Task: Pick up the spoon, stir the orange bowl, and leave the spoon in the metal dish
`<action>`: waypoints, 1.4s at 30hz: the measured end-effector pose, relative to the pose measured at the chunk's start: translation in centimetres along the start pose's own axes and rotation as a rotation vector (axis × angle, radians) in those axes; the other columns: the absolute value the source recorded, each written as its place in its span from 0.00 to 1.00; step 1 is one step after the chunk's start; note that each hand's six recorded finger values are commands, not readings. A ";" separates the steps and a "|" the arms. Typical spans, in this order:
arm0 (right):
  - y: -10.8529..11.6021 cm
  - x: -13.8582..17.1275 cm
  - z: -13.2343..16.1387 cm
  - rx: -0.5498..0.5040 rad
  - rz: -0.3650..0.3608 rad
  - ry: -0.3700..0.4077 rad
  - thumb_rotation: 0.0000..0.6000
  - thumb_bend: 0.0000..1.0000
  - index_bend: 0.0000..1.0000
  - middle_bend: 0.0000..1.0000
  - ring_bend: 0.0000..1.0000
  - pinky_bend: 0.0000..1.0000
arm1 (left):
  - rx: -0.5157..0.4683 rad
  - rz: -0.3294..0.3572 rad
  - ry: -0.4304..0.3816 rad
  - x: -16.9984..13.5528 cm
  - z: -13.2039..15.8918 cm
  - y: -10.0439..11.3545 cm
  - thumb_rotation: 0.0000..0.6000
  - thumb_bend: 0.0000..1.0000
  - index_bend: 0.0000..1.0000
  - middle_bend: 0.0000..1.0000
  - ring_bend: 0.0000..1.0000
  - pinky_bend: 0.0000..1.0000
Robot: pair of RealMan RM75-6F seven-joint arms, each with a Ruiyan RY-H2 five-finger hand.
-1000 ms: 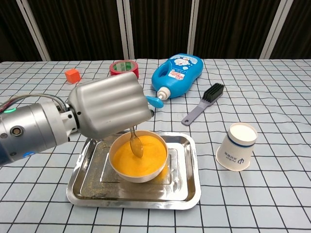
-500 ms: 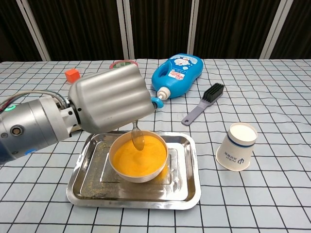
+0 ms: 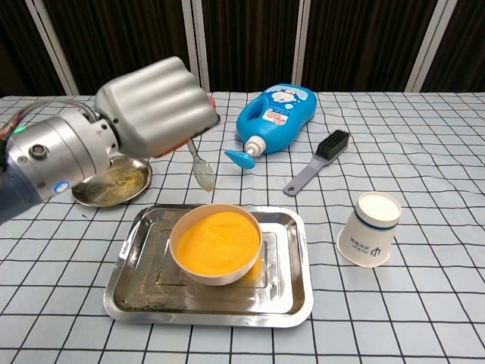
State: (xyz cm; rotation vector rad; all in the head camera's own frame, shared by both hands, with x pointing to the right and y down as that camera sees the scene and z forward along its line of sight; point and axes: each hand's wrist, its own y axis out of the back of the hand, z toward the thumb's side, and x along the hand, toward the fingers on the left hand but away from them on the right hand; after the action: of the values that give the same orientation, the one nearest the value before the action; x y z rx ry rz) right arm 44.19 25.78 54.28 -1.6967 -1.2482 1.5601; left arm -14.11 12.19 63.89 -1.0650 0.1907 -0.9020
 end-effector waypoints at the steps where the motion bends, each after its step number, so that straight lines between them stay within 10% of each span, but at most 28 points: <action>1: 0.0 0.0 0.0 -0.001 0.001 0.000 1.00 0.31 0.00 0.00 0.00 0.00 | -0.001 -0.022 0.024 0.2 -0.7 -0.7 1.00 0.67 0.81 1.00 1.00 1.00; 17: -0.1 0.0 0.0 -0.009 0.007 -0.009 1.00 0.31 0.00 0.00 0.00 0.00 | -0.030 -0.296 0.198 -1.4 -4.6 -10.7 1.00 0.66 0.80 1.00 1.00 1.00; 35: -0.1 0.1 0.0 -0.006 0.006 -0.011 1.00 0.31 0.00 0.00 0.00 0.00 | -0.070 -0.356 0.240 -3.3 -4.5 -13.6 1.00 0.64 0.77 1.00 1.00 1.00; 42: -0.2 0.2 0.0 -0.002 0.008 -0.010 1.00 0.31 0.00 0.00 0.00 0.00 | -0.090 -0.365 0.246 -4.2 -4.8 -14.3 1.00 0.52 0.57 0.98 1.00 1.00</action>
State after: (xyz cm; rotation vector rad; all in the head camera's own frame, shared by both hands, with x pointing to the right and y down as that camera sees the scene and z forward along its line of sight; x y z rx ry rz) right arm 44.08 26.01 54.37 -1.6996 -1.2501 1.5745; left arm -27.15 9.47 72.01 -1.0890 0.2482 -1.3662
